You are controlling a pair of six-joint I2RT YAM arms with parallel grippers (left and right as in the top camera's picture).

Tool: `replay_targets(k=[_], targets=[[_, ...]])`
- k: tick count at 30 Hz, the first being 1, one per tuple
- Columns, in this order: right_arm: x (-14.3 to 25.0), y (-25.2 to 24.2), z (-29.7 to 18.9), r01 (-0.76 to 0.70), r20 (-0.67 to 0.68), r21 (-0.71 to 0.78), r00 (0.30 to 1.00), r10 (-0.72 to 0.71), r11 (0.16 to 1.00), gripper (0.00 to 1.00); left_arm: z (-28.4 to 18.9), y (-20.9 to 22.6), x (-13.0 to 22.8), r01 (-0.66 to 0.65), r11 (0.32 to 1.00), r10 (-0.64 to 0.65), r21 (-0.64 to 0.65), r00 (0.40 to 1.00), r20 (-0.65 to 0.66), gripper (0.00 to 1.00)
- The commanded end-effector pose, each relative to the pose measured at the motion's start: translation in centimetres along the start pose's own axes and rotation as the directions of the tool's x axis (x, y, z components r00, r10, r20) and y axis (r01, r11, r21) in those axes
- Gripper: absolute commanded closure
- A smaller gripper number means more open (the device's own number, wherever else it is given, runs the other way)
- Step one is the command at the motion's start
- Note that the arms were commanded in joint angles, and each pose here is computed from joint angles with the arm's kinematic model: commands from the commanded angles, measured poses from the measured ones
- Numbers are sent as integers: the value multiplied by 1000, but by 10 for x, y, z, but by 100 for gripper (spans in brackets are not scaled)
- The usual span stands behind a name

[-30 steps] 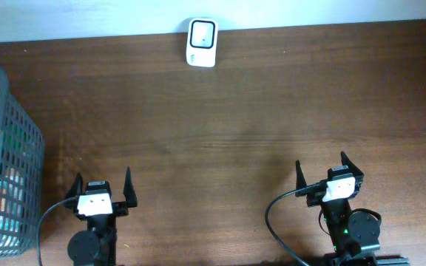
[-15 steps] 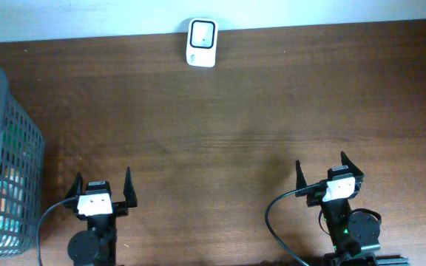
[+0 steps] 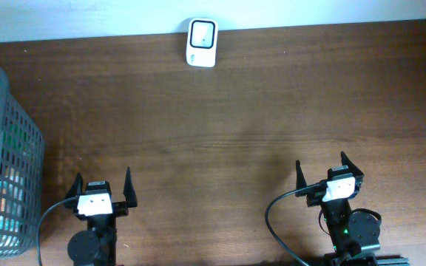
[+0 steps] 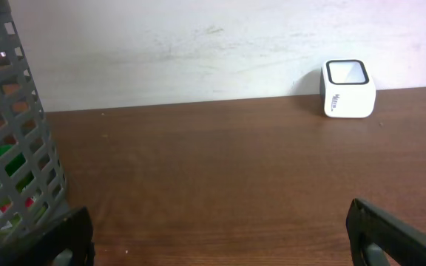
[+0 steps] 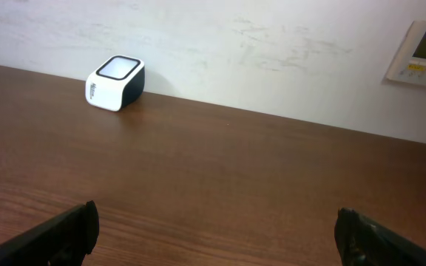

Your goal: Scan the item barcode

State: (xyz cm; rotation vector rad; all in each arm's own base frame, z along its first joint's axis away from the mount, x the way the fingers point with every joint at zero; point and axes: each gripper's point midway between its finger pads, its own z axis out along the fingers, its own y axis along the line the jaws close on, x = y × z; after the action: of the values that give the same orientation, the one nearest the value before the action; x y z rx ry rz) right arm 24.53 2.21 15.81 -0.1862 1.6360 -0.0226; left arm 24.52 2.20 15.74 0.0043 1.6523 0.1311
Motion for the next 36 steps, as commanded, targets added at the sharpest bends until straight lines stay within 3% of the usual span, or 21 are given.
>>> replay_targets(k=[1,20,24,36], targets=[[1,1,0,-7,4,-7,1000,7,1000,2,0,-2,1,-17,1000,17,7,1000,3,1],[1,1,0,-7,4,-7,1000,7,1000,2,0,-1,0,-15,1000,15,5,1000,5,1],[1,1,0,-7,4,-7,1000,7,1000,2,-1,-2,-1,45,999,-45,13,999,2,1],[1,1,0,-7,4,-7,1000,7,1000,2,-6,-6,-76,47,996,-45,71,999,-29,1]])
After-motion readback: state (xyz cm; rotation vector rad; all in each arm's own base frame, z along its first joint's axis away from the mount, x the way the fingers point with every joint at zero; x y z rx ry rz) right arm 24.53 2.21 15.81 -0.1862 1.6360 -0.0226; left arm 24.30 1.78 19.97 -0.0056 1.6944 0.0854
